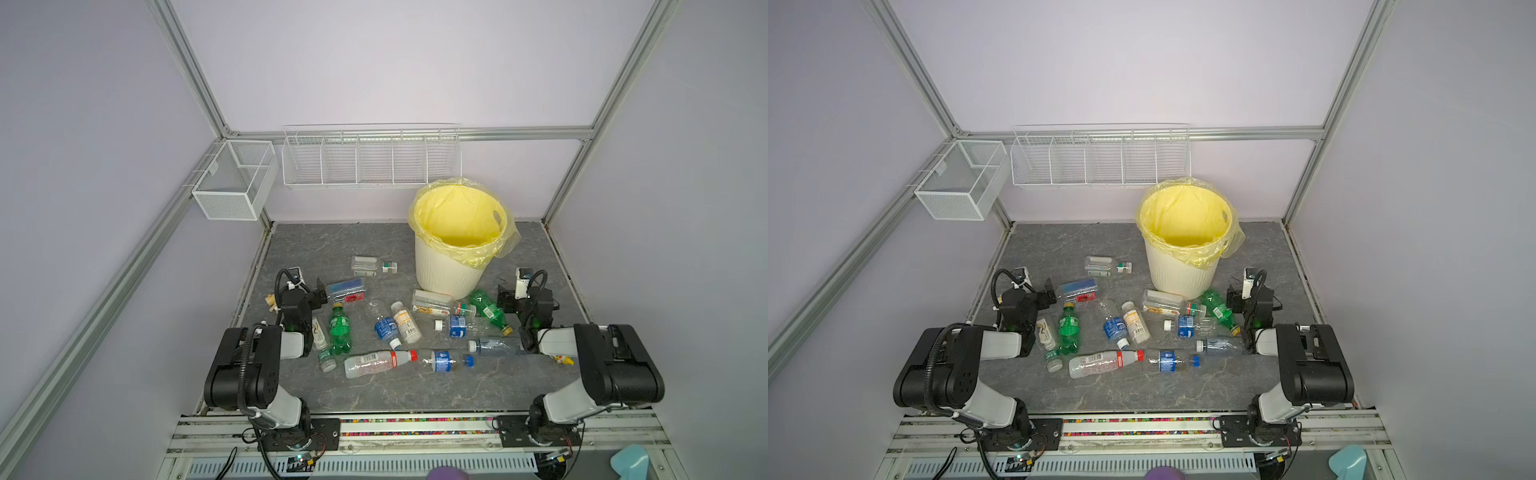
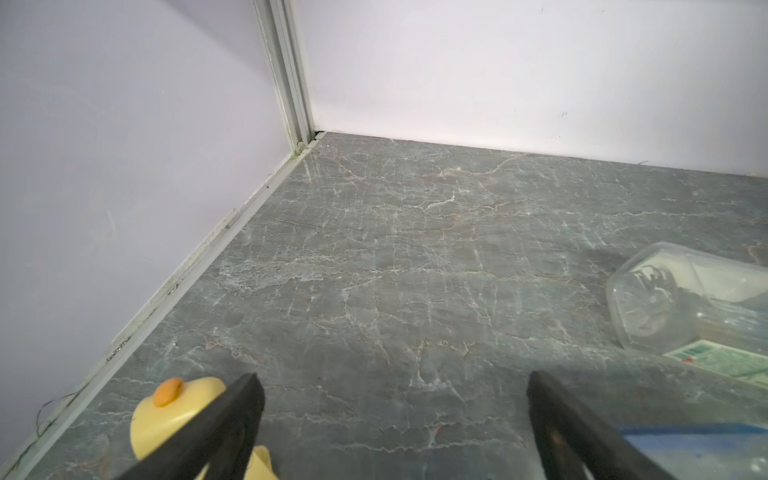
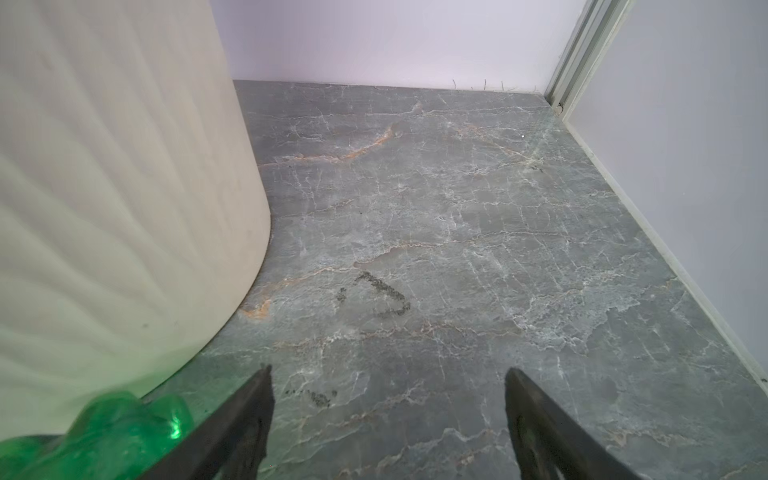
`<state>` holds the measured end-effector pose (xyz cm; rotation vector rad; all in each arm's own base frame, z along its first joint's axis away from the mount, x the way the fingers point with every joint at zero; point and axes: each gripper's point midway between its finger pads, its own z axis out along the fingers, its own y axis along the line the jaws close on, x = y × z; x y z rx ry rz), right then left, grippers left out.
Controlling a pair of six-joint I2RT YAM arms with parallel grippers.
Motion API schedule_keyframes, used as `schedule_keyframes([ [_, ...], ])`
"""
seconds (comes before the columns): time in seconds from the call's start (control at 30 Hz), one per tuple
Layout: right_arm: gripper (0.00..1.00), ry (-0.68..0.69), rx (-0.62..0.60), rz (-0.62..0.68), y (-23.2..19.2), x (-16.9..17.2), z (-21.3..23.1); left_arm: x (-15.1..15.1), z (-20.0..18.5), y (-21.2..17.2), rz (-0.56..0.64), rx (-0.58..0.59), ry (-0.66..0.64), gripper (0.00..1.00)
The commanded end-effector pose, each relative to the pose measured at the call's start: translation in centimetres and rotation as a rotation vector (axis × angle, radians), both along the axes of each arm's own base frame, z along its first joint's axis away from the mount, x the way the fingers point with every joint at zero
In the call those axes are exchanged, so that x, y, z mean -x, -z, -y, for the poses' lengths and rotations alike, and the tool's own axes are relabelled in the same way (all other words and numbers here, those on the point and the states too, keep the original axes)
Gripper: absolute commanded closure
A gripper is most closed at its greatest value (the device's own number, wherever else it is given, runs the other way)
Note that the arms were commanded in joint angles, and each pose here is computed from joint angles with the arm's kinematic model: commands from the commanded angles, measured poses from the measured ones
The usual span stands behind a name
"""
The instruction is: Throw the plastic bottles in the bin
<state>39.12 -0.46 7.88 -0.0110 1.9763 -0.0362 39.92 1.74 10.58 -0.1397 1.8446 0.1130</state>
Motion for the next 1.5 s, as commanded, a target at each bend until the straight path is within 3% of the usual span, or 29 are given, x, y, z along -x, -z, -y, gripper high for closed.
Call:
schedule_keyframes([
  [0.0, 0.12, -0.006, 0.007, 0.041, -1.4, -0.5, -0.1, -0.5, 0.1, -1.0, 0.027, 0.005, 0.005, 0.01],
  [1.23, 0.12, -0.006, 0.002, 0.041, -1.4, -0.5, -0.1, -0.5, 0.2, -1.1, 0.028, 0.005, 0.008, 0.01],
  [1.47, 0.12, 0.006, 0.011, 0.05, -1.9, -0.5, 0.1, 0.6, -1.0, -2.9, 0.074, 0.016, -0.061, 0.01],
])
